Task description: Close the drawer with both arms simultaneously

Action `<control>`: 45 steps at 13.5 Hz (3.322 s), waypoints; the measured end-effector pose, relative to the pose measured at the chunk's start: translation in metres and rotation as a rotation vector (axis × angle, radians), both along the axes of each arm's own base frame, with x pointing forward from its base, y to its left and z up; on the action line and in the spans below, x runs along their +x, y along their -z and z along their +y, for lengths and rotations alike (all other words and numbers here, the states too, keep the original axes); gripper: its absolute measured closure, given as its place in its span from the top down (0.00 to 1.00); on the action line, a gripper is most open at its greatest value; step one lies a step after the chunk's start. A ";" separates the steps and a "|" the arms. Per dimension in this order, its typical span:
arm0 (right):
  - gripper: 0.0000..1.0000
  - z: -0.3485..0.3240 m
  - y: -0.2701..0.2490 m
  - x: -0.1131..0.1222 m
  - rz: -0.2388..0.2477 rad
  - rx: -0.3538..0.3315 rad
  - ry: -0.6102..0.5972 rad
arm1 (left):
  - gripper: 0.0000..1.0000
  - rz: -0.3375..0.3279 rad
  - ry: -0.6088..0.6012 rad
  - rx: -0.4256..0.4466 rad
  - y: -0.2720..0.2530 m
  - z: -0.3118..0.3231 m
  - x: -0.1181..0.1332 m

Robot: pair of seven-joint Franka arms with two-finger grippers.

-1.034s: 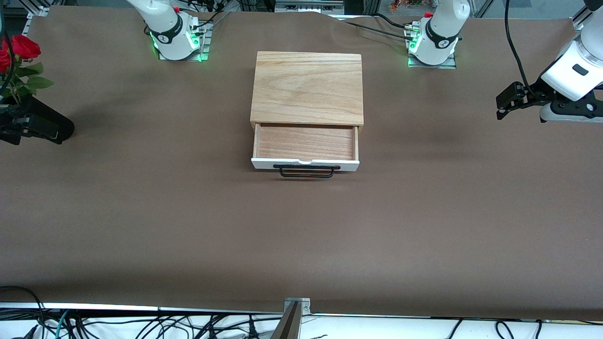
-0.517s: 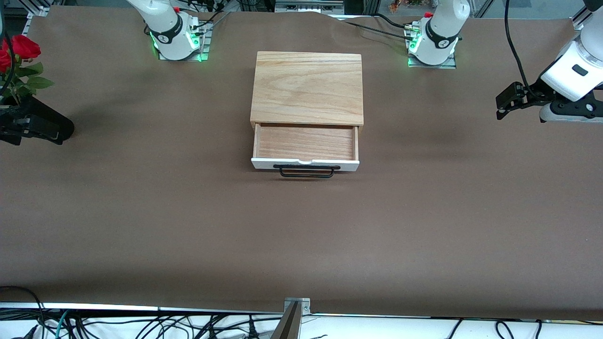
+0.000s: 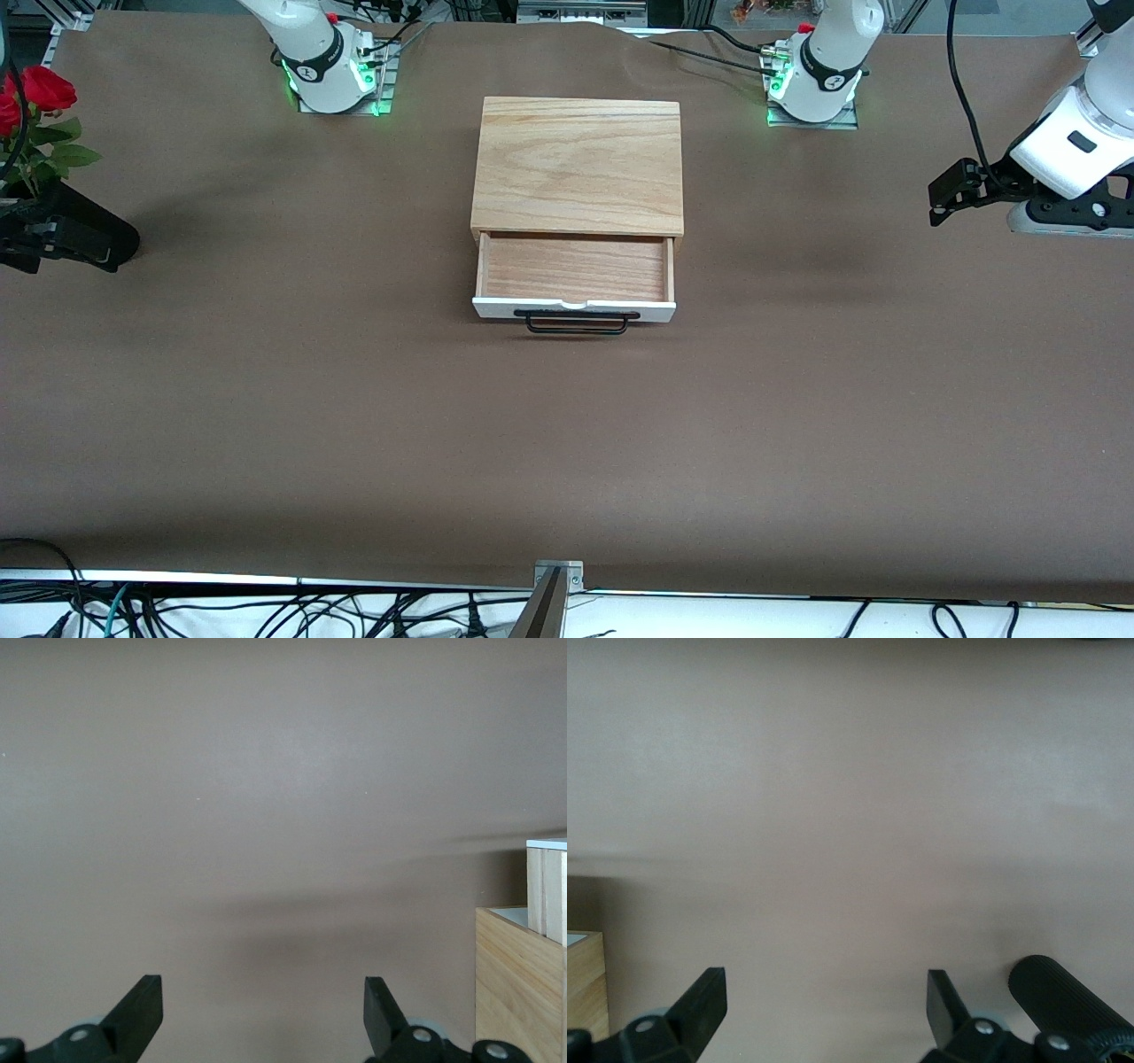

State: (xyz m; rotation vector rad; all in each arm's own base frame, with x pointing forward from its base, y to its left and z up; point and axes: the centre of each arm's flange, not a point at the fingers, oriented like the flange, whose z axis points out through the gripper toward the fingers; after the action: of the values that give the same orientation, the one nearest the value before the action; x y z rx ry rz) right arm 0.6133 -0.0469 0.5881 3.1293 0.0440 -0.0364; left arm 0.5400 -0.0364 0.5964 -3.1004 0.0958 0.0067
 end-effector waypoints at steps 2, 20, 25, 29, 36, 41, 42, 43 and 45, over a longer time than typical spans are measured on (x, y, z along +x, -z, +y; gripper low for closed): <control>1.00 0.000 0.000 0.000 0.000 0.000 0.000 | 1.00 0.001 0.000 0.000 0.000 0.000 0.000; 1.00 0.003 0.003 0.001 0.004 0.006 0.012 | 1.00 0.010 0.003 -0.001 0.004 -0.002 0.001; 1.00 0.050 0.045 0.026 0.020 0.153 -0.024 | 1.00 0.024 0.042 -0.107 0.026 -0.041 0.015; 1.00 0.136 0.115 0.057 0.021 0.263 -0.095 | 1.00 -0.014 0.090 -0.225 0.061 -0.112 0.052; 1.00 0.278 0.205 0.064 0.005 0.371 -0.177 | 1.00 -0.065 0.035 -0.491 0.208 -0.231 0.117; 1.00 0.351 0.254 0.045 0.030 0.374 -0.248 | 1.00 0.029 0.049 -0.539 0.290 -0.301 0.096; 1.00 0.363 0.261 0.039 0.041 0.371 -0.264 | 1.00 0.060 0.056 -0.546 0.291 -0.304 0.092; 1.00 0.373 0.267 0.034 0.050 0.369 -0.278 | 1.00 0.085 0.065 -0.546 0.292 -0.308 0.088; 1.00 0.387 0.273 0.027 0.063 0.373 -0.292 | 1.00 0.128 0.080 -0.544 0.296 -0.313 0.081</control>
State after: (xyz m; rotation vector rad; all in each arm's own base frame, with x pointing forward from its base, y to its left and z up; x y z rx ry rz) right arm 0.6406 0.3399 0.3148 3.4488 0.5715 -0.1389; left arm 0.6205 -0.3494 0.3000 -3.6336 0.2668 0.2113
